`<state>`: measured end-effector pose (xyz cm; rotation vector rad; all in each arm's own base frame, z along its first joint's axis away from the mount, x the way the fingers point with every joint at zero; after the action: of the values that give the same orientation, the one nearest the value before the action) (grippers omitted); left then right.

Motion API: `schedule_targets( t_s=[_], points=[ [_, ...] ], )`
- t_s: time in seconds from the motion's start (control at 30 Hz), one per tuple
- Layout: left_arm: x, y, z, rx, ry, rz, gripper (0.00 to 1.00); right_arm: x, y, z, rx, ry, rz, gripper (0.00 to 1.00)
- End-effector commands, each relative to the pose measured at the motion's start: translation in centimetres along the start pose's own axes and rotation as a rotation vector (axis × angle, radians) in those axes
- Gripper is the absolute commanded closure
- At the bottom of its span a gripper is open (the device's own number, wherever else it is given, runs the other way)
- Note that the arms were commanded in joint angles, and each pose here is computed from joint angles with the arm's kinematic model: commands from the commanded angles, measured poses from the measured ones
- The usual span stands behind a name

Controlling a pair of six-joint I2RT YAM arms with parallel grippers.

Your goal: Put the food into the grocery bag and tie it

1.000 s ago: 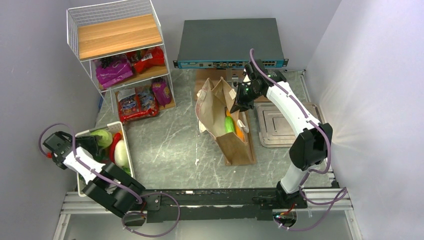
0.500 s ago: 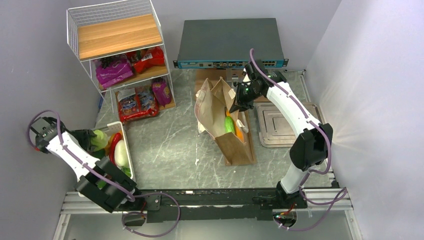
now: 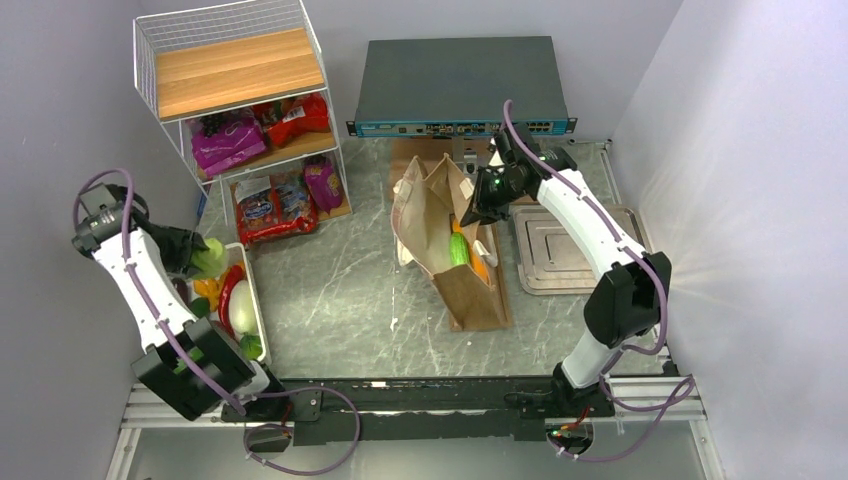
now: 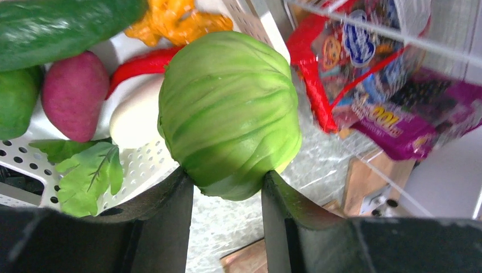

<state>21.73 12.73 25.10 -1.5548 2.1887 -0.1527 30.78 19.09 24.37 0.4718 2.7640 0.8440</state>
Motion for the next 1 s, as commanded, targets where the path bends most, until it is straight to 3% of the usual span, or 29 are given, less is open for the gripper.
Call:
schedule_targets(
  t_s=[0.0, 0.4, 0.97],
  points=[
    [1.5, -1.8, -1.7, 0.051, 0.006, 0.134, 1.0, 0.0, -0.1, -2.0, -0.031, -0.064, -0.002, 1.0],
    [7.4, -2.6, -4.4, 0.172, -0.005, 0.383, 1.0, 0.2, -1.3, -2.4, -0.048, -0.083, 0.028, 1.0],
    [13.0, -3.3, -8.7, 0.508, -0.018, 0.663, 1.0, 0.4, -0.7, -3.5, -0.084, -0.118, 0.046, 1.0]
  ],
)
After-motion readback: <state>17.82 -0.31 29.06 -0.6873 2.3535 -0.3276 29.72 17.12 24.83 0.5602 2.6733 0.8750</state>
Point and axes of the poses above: each gripper's point midway between its finger pads, its own z axis out along the fingers, its own y axis along the line the jaws close on, x = y × z, the point moved 5 cm from there along -z, back along the fingers, and after that the axes turned 12 degrees about z, right-handed, at the moved point
